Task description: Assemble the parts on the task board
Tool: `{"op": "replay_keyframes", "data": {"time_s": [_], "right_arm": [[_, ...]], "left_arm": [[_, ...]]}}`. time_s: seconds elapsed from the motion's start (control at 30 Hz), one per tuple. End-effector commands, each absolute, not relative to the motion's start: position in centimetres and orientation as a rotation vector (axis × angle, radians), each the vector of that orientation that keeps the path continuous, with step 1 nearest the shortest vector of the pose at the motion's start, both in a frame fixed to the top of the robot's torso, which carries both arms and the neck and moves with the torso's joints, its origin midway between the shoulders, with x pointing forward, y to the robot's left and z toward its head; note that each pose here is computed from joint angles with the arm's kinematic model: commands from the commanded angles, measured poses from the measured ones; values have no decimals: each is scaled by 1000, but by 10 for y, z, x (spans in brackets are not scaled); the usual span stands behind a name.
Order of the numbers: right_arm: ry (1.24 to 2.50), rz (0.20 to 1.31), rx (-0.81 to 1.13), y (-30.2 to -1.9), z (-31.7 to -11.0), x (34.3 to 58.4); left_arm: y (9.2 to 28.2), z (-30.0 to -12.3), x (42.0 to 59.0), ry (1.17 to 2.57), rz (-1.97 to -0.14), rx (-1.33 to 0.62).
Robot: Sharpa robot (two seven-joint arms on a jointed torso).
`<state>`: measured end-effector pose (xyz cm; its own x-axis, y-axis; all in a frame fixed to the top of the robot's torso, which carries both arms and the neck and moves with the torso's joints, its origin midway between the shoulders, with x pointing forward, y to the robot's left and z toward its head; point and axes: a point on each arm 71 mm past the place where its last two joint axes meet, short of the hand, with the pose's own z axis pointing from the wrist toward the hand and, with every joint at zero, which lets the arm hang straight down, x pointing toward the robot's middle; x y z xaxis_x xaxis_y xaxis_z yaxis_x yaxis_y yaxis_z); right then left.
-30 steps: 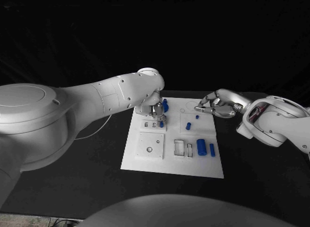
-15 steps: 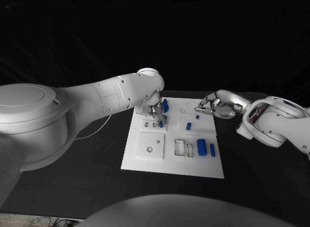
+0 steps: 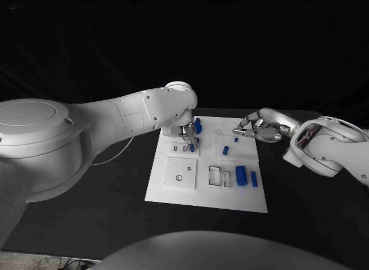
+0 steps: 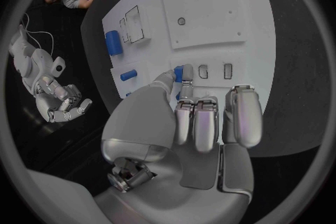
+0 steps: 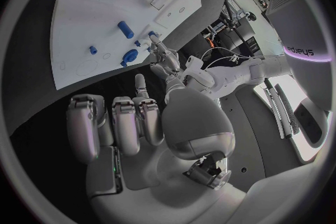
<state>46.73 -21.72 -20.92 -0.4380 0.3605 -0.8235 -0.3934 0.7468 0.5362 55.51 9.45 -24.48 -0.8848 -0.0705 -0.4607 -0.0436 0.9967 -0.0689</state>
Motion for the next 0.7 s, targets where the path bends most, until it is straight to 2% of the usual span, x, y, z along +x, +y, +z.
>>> {"op": "replay_keyframes", "data": {"time_s": [0.03,0.37,0.7], "right_arm": [[1853,849,-30,-218,-212,466],[1869,840,-13,-224,-222,464],[1892,829,6,-230,-236,462]], "left_arm": [[110,-244,555,2629,166,-139],[119,-245,554,2605,168,-166],[119,-245,552,2593,160,-177]]}}
